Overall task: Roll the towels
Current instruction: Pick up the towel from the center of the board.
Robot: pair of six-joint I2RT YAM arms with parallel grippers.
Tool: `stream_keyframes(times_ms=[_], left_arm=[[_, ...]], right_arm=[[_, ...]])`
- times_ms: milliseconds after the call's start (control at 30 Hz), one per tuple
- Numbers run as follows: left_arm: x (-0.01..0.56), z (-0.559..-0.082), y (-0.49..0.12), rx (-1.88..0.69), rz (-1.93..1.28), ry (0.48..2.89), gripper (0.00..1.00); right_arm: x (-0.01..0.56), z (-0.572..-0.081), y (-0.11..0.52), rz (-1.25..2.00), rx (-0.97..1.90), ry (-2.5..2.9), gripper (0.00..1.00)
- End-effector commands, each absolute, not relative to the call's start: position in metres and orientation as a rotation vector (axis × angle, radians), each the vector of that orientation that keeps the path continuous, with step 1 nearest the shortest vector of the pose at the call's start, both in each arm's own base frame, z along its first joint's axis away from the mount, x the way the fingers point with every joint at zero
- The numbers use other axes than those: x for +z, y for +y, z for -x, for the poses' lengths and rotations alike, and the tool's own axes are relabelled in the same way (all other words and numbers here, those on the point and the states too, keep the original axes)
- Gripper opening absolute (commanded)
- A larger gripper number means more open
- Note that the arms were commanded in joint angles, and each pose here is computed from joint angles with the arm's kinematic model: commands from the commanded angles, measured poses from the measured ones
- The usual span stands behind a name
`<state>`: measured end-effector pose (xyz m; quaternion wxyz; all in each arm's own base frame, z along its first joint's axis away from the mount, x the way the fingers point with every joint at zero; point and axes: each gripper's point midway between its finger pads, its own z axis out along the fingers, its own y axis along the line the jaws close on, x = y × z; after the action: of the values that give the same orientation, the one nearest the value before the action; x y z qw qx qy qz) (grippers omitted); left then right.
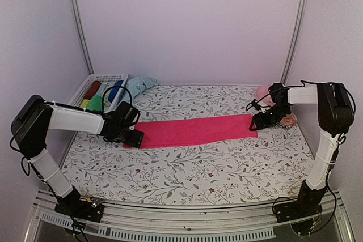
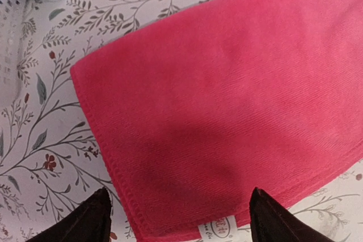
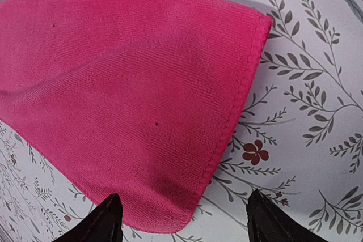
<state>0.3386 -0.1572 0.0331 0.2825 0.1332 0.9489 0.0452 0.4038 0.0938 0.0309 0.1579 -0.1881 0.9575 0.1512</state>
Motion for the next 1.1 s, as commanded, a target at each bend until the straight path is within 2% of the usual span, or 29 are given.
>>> stream_keyframes(times_ms=[0, 467, 633, 733, 1000, 1067], left_arm=[[0.047, -0.35, -0.192, -0.034, -0.38, 2.456, 0.84], [0.069, -0.341, -0.218, -0.116, -0.481, 2.261, 0.86], [0.076, -0.338, -0.213, -0.116, -0.474, 2.228, 0.86], [0.079, -0.335, -0.211, -0.126, -0.462, 2.211, 0.86], [0.085, -0.334, -0.211, -0.141, -0.45, 2.194, 0.86], [0.087, -0.333, -0.211, -0.145, -0.449, 2.188, 0.86]], right_arm=[[0.02, -0.408, 0.102, 0.503, 0.537, 2.739, 0.74], [-0.004, -0.404, 0.125, 0.557, 0.518, 2.785, 0.66], [-0.019, -0.401, 0.122, 0.56, 0.457, 2.822, 0.59], [-0.027, -0.4, 0.12, 0.557, 0.43, 2.841, 0.49], [-0.024, -0.403, 0.116, 0.569, 0.358, 2.835, 0.06], [-0.022, -0.405, 0.113, 0.567, 0.331, 2.83, 0.03]])
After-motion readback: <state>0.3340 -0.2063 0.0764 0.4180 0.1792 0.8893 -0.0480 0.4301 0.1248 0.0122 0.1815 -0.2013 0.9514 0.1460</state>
